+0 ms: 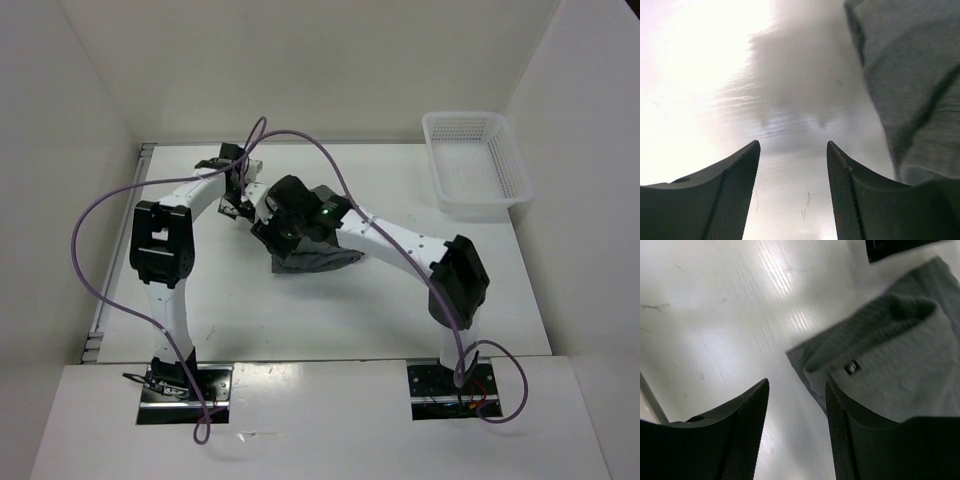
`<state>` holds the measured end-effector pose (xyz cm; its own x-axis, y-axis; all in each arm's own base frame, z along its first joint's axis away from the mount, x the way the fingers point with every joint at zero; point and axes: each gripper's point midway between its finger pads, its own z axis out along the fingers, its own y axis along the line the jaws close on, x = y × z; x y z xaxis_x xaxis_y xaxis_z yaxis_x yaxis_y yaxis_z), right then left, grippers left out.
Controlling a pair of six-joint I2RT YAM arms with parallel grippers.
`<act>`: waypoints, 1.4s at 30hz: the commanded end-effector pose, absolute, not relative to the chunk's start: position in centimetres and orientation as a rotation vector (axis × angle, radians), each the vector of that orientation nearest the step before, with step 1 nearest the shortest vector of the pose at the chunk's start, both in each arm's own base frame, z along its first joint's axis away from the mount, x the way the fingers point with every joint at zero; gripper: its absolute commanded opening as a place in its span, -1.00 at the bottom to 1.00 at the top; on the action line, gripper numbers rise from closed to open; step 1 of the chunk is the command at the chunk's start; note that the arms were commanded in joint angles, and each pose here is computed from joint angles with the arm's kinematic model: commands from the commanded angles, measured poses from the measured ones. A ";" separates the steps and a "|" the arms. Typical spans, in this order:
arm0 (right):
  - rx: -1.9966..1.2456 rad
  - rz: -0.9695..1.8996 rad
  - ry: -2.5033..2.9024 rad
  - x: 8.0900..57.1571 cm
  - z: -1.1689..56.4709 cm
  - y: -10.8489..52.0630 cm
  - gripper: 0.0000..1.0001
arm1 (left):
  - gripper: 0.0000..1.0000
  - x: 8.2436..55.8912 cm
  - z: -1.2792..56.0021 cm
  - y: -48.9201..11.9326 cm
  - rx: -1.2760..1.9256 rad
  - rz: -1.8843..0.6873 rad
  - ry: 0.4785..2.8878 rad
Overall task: Fold and stack the shorts
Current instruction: Fold the shorts
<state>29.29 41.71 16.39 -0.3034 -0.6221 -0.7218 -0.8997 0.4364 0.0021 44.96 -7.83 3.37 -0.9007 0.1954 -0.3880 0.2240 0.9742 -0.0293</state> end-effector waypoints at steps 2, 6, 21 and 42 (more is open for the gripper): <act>-1.151 0.379 1.913 32.3 21.5 36.6 0.08 | 0.28 46.6 12.8 -9.6 0.357 -0.143 2.536; -1.086 0.212 2.002 34.5 18.2 30.2 0.03 | 0.28 42.4 14.4 -14.9 0.505 -0.399 2.560; -0.957 0.197 2.216 36.8 9.4 20.5 0.13 | 0.25 36.2 7.4 -21.7 0.729 -0.643 2.746; -1.014 0.328 2.293 32.9 5.4 20.5 0.26 | -0.03 35.1 4.9 -23.5 0.765 -0.763 2.806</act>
